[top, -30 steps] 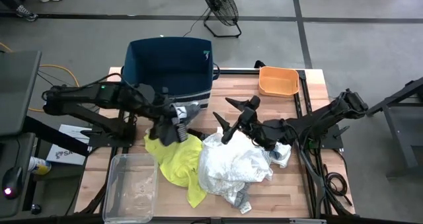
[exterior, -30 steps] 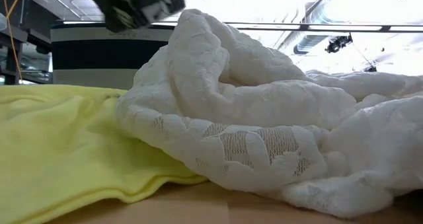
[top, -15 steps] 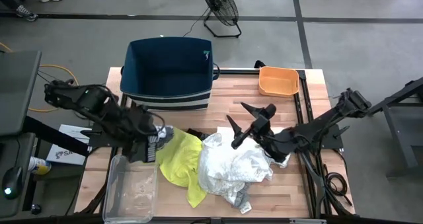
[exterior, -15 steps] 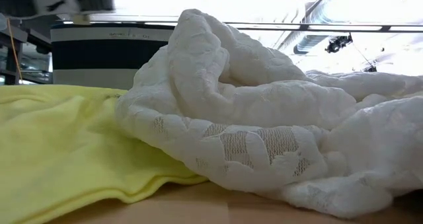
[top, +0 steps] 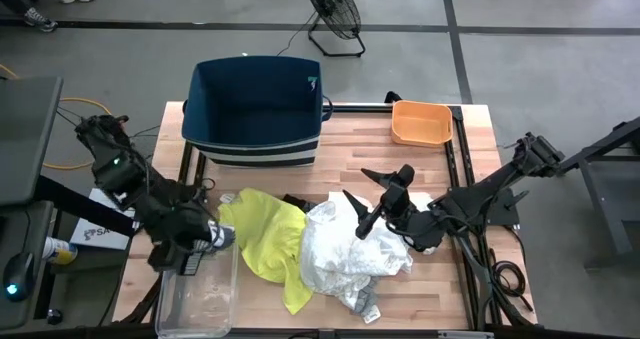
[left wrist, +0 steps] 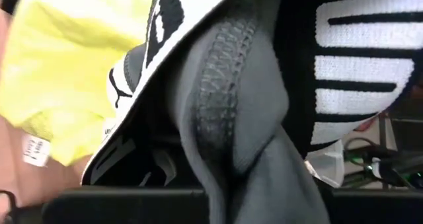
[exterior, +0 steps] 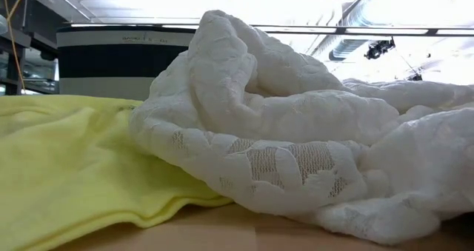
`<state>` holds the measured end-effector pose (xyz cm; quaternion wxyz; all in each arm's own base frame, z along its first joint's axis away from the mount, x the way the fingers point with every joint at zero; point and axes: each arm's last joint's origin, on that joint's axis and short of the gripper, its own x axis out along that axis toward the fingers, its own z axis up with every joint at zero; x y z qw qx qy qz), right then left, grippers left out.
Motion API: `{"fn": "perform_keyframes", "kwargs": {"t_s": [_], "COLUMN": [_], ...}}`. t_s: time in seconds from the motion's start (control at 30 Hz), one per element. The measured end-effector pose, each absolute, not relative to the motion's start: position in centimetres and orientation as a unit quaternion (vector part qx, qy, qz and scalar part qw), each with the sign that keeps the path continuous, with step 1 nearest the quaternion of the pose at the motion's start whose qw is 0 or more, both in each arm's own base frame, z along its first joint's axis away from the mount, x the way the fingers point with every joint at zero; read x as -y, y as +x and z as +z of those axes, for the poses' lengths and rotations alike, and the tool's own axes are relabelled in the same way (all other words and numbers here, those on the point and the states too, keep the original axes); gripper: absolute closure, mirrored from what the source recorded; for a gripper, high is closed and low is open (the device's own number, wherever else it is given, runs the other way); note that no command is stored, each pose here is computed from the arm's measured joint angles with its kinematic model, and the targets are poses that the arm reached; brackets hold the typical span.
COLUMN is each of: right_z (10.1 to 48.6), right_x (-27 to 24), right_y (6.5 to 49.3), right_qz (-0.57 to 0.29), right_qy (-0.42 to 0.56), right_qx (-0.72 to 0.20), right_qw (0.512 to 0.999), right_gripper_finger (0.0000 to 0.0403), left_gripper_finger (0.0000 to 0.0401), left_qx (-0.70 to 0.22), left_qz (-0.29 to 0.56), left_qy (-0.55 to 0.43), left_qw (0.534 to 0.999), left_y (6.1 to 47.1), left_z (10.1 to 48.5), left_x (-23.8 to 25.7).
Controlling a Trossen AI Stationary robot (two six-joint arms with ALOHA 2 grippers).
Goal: Pick & Place Cloths
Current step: Put the gray underwear into the transparent bin
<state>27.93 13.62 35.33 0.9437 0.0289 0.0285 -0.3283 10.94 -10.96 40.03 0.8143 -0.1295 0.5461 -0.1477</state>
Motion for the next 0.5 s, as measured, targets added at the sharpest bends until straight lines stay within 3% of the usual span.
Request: {"fn": "perform_keyframes", "kwargs": {"t_s": [0.3, 0.5], "right_z": [35.1, 35.2], "right_x": [-13.1, -13.1], "right_y": [28.2, 28.2], "right_qz": [-0.32, -0.319], "right_qy": [0.042, 0.045], "right_qx": [-0.033, -0.032], "right_qw": [0.946, 0.946], "right_gripper_finger": [0.0102, 0.0102], "left_gripper_finger": [0.0376, 0.0376], "left_qx": [-0.595, -0.598], "left_qz": [-0.146, -0.071], "left_qy": [-0.105, -0.09], "left_qw": [0.783, 0.793], "left_y": [11.1, 12.6], "left_z": [38.4, 36.6], "left_x": [15.1, 17.3]}}
